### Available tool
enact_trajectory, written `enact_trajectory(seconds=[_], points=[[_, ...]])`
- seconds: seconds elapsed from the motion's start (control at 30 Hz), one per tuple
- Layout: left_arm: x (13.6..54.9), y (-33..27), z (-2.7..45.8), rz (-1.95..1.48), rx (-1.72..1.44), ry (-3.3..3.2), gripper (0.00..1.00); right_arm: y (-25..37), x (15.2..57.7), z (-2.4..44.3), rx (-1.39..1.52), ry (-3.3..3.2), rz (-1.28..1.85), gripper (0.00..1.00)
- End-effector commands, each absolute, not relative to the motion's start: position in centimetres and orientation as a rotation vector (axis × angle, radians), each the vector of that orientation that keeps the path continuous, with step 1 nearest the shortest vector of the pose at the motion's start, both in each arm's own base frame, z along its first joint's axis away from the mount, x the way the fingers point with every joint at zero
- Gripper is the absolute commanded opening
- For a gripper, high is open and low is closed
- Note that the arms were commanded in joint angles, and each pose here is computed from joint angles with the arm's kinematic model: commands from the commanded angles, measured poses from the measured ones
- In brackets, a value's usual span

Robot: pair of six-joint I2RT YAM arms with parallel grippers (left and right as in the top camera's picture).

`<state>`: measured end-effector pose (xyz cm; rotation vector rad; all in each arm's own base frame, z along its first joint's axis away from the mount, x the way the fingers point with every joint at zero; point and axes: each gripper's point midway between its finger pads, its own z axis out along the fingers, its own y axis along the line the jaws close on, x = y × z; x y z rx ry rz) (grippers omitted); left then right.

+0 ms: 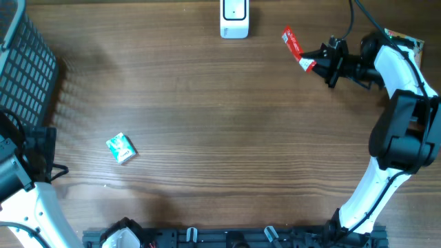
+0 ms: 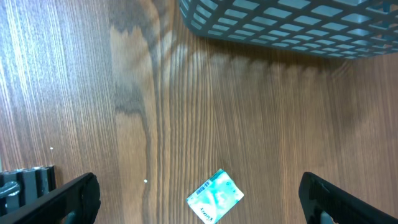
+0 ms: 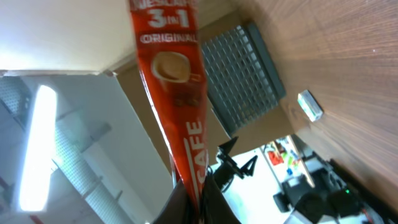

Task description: Scan the item barcode

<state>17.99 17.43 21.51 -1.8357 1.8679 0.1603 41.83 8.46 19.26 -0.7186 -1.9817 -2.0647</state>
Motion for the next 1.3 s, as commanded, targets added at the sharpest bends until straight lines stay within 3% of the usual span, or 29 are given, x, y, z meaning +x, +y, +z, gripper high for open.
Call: enact_trajectory(seconds=[0.0,1.27], points=[[18.1,17.6,21.9,0.154,-1.841,1.845,1.0,8.7,41.5,21.1,-0.498,-2.103,-2.269,0.04],[18.1,17.6,21.9,0.155,-1.841,1.845,1.0,6.5,41.1,21.5,-0.629,-2.073,-2.268,0.04]])
